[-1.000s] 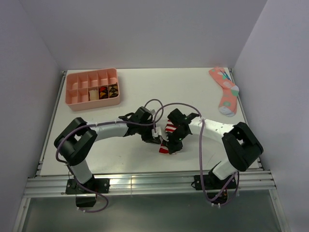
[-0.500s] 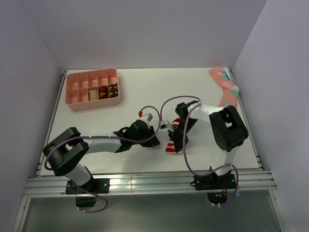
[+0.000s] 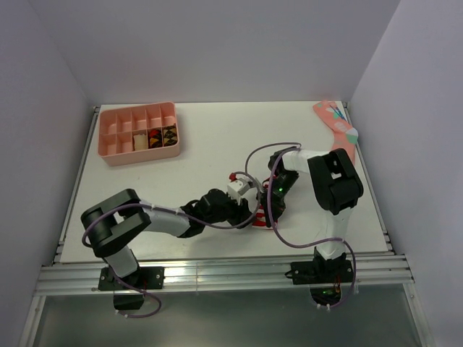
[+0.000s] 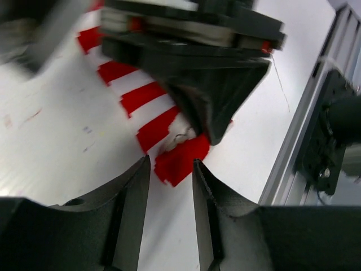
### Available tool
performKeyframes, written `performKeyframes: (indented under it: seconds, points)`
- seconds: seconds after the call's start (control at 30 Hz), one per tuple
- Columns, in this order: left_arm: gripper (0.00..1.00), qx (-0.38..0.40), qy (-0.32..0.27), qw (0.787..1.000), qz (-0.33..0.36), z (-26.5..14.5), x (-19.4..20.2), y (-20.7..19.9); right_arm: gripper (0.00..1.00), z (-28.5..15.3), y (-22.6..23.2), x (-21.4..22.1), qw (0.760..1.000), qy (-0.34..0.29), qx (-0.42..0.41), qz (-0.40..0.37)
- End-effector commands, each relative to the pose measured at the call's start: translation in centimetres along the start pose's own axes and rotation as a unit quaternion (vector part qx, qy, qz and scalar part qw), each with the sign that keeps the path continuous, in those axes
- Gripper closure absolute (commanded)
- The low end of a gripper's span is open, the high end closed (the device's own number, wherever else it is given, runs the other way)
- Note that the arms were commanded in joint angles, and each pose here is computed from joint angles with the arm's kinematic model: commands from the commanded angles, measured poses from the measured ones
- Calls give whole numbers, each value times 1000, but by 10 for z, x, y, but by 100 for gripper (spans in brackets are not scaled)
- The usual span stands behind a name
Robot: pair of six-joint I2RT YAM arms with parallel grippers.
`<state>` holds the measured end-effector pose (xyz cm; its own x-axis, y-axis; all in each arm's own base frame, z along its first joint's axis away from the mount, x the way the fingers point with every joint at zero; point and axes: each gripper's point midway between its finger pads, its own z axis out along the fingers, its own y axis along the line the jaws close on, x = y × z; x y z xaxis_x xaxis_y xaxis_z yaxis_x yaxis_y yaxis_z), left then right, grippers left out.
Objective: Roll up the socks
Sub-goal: Roll the sock at the center of the board.
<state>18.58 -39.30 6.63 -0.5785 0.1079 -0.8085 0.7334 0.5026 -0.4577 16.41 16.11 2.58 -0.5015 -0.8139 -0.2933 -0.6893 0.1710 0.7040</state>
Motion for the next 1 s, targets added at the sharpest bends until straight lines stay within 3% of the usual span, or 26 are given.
performKeyframes:
  seconds: [0.0, 0.3, 0.97]
  points:
    - [59, 63, -11, 995, 76, 15, -15, -26, 78, -6, -3, -1, 1000, 3, 1, 2]
    - [59, 83, 45, 988, 123, 27, 12, -34, 78, -6, -7, 0, 1000, 4, -1, 12]
    - [62, 94, 69, 984, 133, 42, 31, -39, 78, -8, -11, 0, 1000, 1, -3, 26]
